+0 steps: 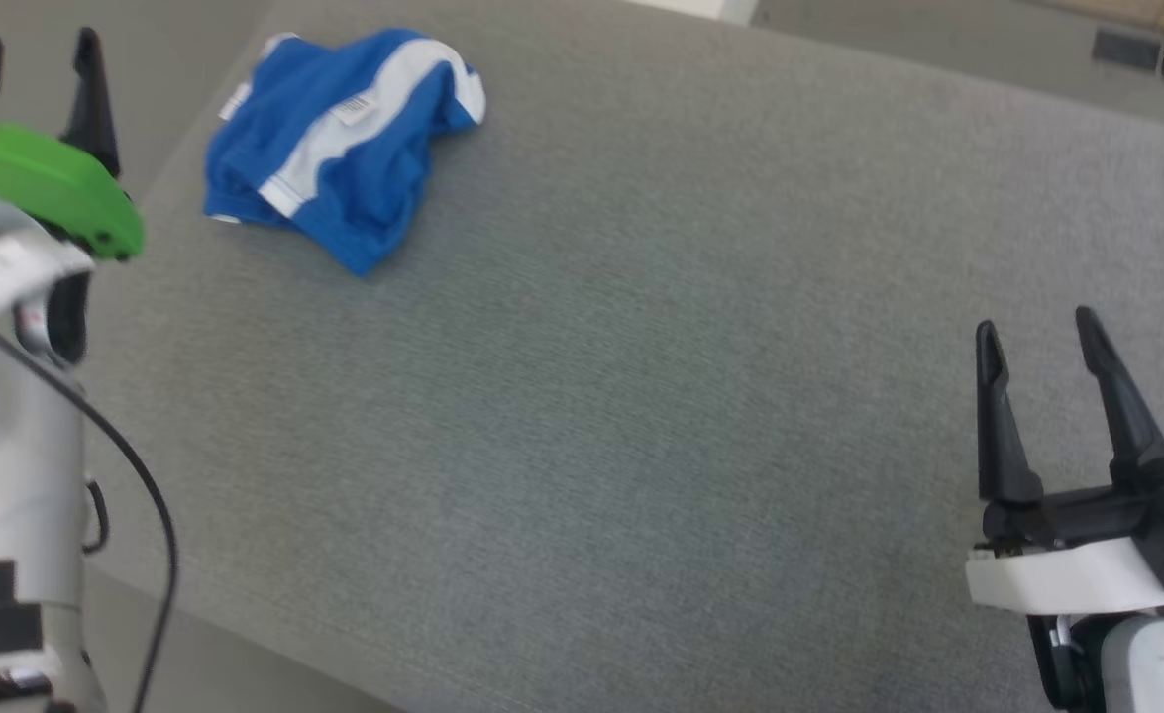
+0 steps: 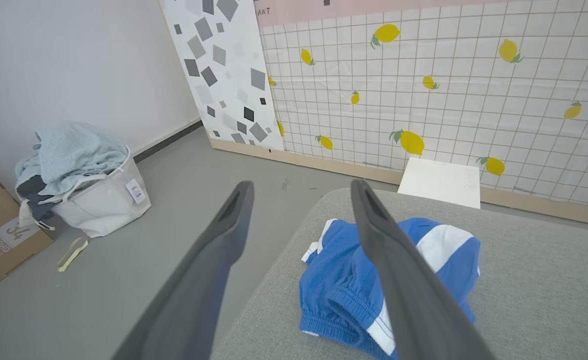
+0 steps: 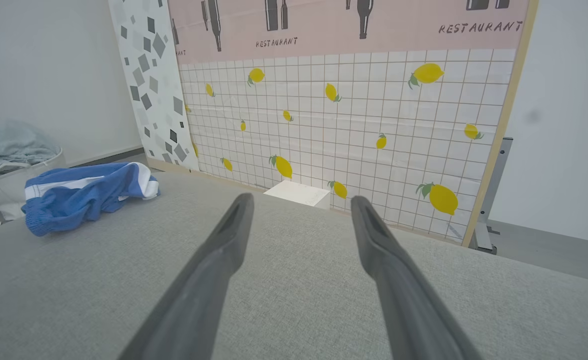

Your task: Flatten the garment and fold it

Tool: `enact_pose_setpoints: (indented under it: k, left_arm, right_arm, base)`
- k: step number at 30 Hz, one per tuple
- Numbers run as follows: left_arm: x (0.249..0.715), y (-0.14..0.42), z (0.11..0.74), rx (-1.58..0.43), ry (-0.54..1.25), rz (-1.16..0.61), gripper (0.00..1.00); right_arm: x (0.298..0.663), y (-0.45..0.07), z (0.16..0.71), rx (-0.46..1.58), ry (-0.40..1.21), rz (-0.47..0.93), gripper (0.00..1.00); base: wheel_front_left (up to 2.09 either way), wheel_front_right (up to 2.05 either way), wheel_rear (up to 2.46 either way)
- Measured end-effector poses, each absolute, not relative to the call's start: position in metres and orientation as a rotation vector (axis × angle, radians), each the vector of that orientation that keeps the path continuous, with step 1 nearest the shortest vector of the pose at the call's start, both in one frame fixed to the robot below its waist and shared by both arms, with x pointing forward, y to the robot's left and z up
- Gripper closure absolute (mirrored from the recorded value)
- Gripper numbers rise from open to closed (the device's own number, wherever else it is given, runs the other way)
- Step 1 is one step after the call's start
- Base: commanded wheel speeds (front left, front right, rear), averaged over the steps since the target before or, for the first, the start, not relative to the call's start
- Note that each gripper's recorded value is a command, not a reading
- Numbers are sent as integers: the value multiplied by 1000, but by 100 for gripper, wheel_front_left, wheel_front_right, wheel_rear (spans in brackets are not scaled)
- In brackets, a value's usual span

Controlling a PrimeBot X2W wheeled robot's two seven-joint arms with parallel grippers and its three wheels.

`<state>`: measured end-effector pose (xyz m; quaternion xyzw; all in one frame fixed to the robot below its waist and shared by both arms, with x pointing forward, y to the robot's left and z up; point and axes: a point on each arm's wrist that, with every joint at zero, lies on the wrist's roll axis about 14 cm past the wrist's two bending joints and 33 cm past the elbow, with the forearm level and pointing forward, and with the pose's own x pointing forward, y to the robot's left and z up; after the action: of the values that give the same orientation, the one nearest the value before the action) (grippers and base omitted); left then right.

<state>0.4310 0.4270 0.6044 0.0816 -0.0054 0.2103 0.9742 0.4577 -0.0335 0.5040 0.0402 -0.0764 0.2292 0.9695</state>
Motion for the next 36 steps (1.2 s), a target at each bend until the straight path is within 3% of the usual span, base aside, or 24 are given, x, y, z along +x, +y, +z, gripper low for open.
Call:
enact_pose_setpoints:
  k: [7,17,30,31,32,36]
  left_arm:
    - [481,413,520,31,421,334,0]
    - [493,415,438,-55,896,275,0]
    - [510,398,359,1,1174,198,0]
    - [509,399,356,14,1187,198,56]
    - [509,400,354,22,1195,197,100]
    - [512,396,358,30,1169,177,100]
  right_arm:
    - [480,-50,487,64,-150,407,0]
    - [499,-76,464,41,-142,336,0]
    - [504,-101,416,-5,-46,282,0]
    - [504,-103,416,-8,-43,278,0]
    - [504,-105,416,-12,-42,272,0]
    - [503,-110,422,-22,-51,261,0]
  base:
    - [0,0,0]
    - [0,0,0]
    - [0,0,0]
    - [0,0,0]
    - [0,0,0]
    - [0,0,0]
